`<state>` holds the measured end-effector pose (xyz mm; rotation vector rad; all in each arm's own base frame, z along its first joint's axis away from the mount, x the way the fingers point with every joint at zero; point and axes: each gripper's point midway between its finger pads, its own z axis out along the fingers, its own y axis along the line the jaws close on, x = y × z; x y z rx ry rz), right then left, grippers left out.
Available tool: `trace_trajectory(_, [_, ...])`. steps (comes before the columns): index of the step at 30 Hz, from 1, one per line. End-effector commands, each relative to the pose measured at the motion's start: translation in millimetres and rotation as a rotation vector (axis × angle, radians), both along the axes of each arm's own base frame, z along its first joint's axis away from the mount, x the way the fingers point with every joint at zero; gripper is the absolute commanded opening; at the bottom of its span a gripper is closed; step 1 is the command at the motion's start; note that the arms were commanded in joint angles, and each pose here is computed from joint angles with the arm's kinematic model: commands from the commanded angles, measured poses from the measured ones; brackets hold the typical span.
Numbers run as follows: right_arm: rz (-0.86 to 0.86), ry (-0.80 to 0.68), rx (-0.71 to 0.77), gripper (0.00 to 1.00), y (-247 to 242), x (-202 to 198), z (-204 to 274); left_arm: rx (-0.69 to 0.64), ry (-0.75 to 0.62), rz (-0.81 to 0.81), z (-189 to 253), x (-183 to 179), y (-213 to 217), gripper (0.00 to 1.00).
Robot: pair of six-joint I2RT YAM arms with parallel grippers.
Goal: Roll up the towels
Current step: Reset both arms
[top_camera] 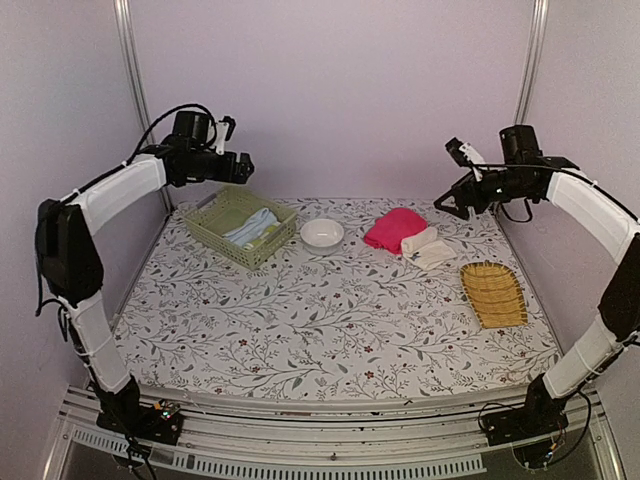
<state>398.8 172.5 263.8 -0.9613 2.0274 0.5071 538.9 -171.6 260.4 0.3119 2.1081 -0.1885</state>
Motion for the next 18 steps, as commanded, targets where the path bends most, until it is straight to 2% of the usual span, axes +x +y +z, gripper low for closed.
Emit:
trace_trajectory(1, [-0.200, -0.108, 0.135, 0.99, -48.0, 24.9, 68.7, -0.068, -0.064, -0.066, 43.6, -38.4, -3.8, 0.98])
trace_trajectory(10, [-0.482, -0.259, 0.280, 0.99, -92.5, 33.6, 132.4, -0.118, -0.263, -0.145, 114.7, -120.9, 10.5, 0.99])
trace_trajectory(18, [-0.585, -0.271, 0.355, 0.99, -104.7, 24.0, 124.7, -0.103, -0.387, -0.134, 121.4, -156.9, 27.4, 0.98])
